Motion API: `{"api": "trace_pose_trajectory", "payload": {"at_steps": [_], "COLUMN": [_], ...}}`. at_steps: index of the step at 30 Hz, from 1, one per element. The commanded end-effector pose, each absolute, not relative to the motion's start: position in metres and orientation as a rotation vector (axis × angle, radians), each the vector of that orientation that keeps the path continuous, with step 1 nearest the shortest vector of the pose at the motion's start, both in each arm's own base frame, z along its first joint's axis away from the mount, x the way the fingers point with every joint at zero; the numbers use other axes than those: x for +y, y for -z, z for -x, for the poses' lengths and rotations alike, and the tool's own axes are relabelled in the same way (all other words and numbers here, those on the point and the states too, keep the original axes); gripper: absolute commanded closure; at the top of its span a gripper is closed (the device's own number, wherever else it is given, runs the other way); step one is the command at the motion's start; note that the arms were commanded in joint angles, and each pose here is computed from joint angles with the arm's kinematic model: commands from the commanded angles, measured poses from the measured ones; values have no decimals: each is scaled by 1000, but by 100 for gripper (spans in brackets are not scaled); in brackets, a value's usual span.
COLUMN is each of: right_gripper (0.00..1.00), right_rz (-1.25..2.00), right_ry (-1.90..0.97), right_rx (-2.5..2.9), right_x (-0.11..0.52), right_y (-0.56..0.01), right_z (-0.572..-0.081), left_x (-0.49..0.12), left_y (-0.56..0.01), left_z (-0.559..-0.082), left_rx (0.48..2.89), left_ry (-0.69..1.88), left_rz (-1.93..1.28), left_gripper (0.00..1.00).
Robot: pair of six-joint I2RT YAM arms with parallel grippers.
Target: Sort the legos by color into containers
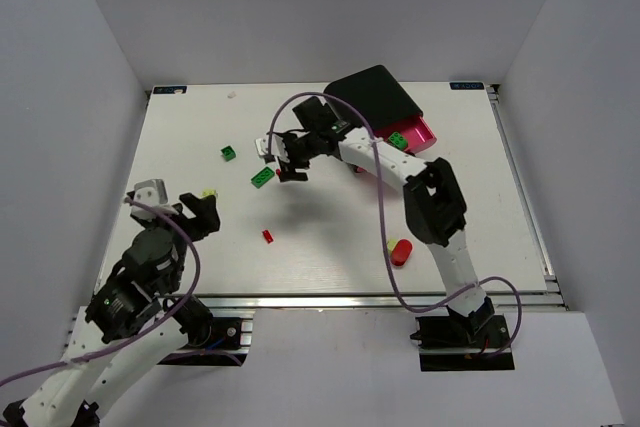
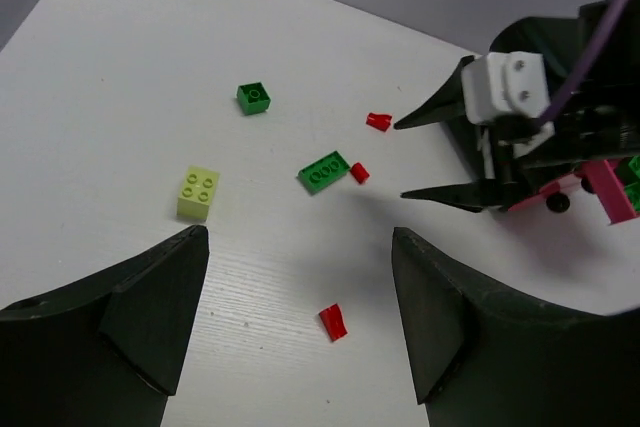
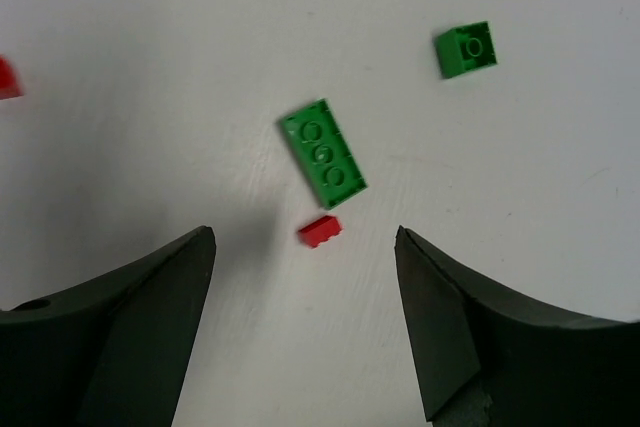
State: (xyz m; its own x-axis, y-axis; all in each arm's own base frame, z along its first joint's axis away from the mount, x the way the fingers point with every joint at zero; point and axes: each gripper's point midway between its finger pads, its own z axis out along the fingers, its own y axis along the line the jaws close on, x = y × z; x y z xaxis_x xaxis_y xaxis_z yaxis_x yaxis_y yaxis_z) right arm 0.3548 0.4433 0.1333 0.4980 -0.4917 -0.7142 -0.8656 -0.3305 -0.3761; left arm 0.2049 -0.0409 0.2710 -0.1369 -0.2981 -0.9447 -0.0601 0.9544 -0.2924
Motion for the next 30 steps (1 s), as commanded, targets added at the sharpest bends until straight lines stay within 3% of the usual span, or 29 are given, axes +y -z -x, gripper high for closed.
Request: {"api": "trace_pose_trajectory", "payload": {"at_steps": [1,14,20,21,24,25,27,28,29,30], "right_gripper": [22,15,24,25,30,47,78,100,100,100], "right_rz": [1894,1852,1758,1689,1502,1426,1296,1265,1225,1161], "right_ry": [-564,-558,-738,-767,-749,-676,-611,-608,-608,-594], "right_rx": [1141,1157,1208,1242,1359,1395,1496,1510,1533,1563], "right_x": [469,505,495,493,476,463,444,429,421,402], "right_y": [-142,-82,-133,-152,-213,-241,-263,-283,-292,-304], "right_z": [-383,-411,-383,-381,-380,-386,-397,-391,-388,-394], "left_x": [-29,-34,-65,-69,-80,-84,-90,-93,-99,-108], "left_y": [-262,-255,-248,-245,-236,-235,-234,-234,-236,-228], "left_z": [-197,-203,-212,-214,-219,-222,-225,-227,-231,-236], "left_rx": [1721,1765,1800,1816,1864,1872,1881,1882,1880,1917], "left_ry": [192,149,219,217,215,219,232,238,250,254], "left_rz": [342,313,147,128,90,79,66,63,59,33], "left_gripper": [16,14,10,12,35,49,63,69,79,80]}}
